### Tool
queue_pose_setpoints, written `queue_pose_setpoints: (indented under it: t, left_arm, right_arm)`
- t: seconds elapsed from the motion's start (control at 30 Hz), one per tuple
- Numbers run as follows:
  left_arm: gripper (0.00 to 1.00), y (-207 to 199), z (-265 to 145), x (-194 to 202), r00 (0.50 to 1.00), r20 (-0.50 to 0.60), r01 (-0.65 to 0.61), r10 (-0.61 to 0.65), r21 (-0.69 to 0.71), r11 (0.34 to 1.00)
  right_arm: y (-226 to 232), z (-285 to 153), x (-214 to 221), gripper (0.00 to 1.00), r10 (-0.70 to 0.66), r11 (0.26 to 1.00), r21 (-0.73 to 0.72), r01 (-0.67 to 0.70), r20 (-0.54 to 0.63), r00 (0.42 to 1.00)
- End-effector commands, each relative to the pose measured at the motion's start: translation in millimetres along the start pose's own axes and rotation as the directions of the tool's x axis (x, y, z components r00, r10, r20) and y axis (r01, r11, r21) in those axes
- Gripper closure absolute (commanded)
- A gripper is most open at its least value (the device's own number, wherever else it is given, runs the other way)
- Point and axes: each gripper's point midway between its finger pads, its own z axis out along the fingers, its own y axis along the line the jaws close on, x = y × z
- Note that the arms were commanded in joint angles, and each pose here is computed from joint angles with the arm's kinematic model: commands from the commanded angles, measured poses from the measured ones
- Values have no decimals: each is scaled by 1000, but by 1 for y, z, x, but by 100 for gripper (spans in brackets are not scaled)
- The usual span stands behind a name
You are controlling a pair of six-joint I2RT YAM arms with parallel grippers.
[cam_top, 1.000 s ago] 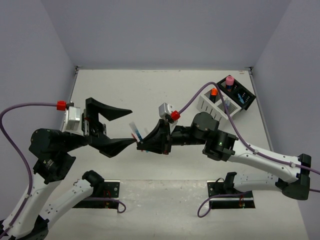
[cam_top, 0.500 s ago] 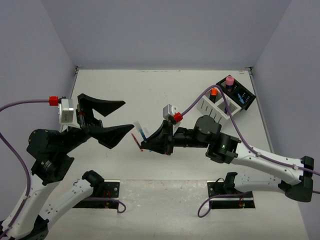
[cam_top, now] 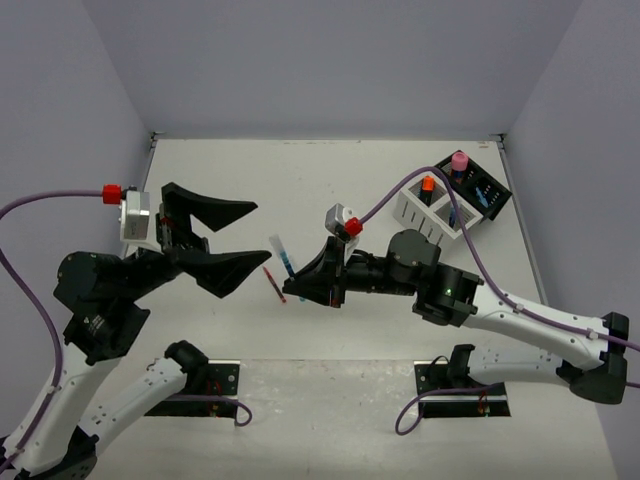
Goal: Sort the stationery into containers
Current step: Close the pen cap on the pen.
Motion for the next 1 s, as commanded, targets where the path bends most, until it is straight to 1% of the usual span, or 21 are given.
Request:
queue_pose_setpoints:
  t: [0.0, 0.1, 0.23, 0.3, 0.37, 0.47, 0.67, 0.73, 0.8, 0.87, 0.97]
  left_arm:
    - [1, -16, 10, -6, 1000, -6, 1, 0, 114, 993]
    - [8, -20, 18, 5, 999, -47, 25, -17, 183, 983]
    - [21, -25, 20, 12, 997, -66, 45, -30, 238, 970]
    - [33, -26, 22, 12, 998, -58, 42, -28, 261, 964]
    - [46, -28, 21, 18, 997, -65, 65, -49, 282, 957]
    - [60, -33, 20, 18, 995, -62, 92, -76, 314, 945]
    - [65, -35, 20, 15, 990, -55, 139, -129, 316, 939]
    - [73, -34, 20, 16, 989, -59, 151, -139, 313, 938]
    - [84, -32, 21, 17, 987, -63, 162, -150, 304, 939]
    - [88, -31, 23, 19, 986, -71, 168, -154, 302, 938]
    - [92, -30, 25, 22, 984, -84, 176, -158, 305, 936]
  right_arm:
    - [27, -9, -30, 100, -12, 995, -96, 19, 68, 998]
    - [29, -12, -34, 100, -22, 994, -103, 30, 81, 996]
    - [37, -15, -39, 100, -40, 989, -136, 53, 98, 994]
    - [41, -18, -41, 100, -53, 986, -153, 69, 102, 993]
    - [44, -21, -44, 100, -62, 984, -162, 81, 116, 991]
    - [43, -21, -46, 100, -59, 985, -155, 78, 122, 991]
    - [45, -21, -54, 100, -55, 986, -147, 74, 127, 990]
    - [44, -22, -55, 100, -55, 987, -142, 73, 132, 990]
    - [44, -22, -55, 100, -53, 987, -142, 72, 133, 990]
    - [45, -22, -57, 100, -56, 987, -143, 75, 137, 989]
    - [44, -18, -58, 100, -47, 988, -143, 66, 133, 990]
